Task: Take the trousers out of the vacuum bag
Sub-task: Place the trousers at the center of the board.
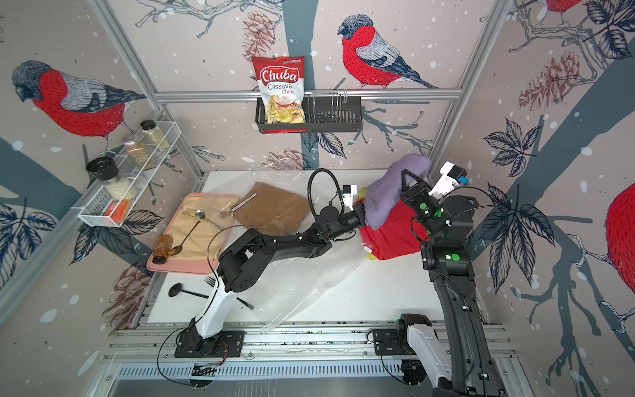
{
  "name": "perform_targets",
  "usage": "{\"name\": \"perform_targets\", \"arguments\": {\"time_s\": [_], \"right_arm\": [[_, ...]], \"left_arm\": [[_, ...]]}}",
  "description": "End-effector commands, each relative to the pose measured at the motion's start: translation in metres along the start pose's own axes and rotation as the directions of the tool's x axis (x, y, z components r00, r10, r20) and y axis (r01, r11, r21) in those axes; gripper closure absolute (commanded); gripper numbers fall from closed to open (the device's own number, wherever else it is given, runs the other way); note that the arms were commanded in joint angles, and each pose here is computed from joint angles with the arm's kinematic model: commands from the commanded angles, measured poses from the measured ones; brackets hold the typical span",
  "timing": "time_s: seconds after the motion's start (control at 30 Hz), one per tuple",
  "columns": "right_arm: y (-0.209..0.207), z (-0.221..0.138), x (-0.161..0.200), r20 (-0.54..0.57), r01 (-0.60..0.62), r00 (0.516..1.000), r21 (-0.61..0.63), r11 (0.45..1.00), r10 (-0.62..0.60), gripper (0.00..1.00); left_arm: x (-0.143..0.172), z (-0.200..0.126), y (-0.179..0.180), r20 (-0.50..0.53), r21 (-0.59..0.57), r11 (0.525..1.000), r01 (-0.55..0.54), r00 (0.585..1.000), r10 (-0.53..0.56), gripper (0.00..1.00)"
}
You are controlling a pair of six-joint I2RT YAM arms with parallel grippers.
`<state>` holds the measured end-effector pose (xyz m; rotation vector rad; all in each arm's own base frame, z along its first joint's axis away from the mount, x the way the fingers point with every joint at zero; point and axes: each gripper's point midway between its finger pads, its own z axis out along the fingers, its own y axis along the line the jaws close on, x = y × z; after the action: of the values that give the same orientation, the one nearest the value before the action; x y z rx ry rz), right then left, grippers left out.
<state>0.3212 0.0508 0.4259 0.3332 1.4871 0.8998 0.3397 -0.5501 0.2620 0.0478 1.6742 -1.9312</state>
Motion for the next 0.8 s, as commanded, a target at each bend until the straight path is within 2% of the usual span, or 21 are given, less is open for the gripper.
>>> {"name": "perform_targets", "arguments": {"time_s": [0.0,0.13,0.43,0.77], "right_arm": [[0.024,-0.002,-0.013,0.02,0.022,1.0,-0.159,0.987,-0.019,1.0],[0.024,0.001,-0.02,0.016,0.031,0.999,-0.221,0.975,-0.028,1.0],[-0.01,0.014,-0.025,-0.007,0.018,1.0,-0.231,0.973,-0.02,1.0],[-0.074,0.014,0.002,-0.054,-0.098,0.995,-0.189,0.977,0.09,1.0]], "left_arm": [[-0.013,0.004,-0.006,0.018,0.027,0.998,-0.053,0.998,0.053,1.0],[-0.031,0.009,0.001,0.03,0.0,0.996,-0.088,0.996,0.088,1.0],[-0.068,0.028,0.019,0.035,-0.084,0.979,-0.185,0.982,0.188,1.0],[-0.075,0.028,0.048,0.026,-0.139,0.97,-0.198,0.979,0.204,1.0]]}}
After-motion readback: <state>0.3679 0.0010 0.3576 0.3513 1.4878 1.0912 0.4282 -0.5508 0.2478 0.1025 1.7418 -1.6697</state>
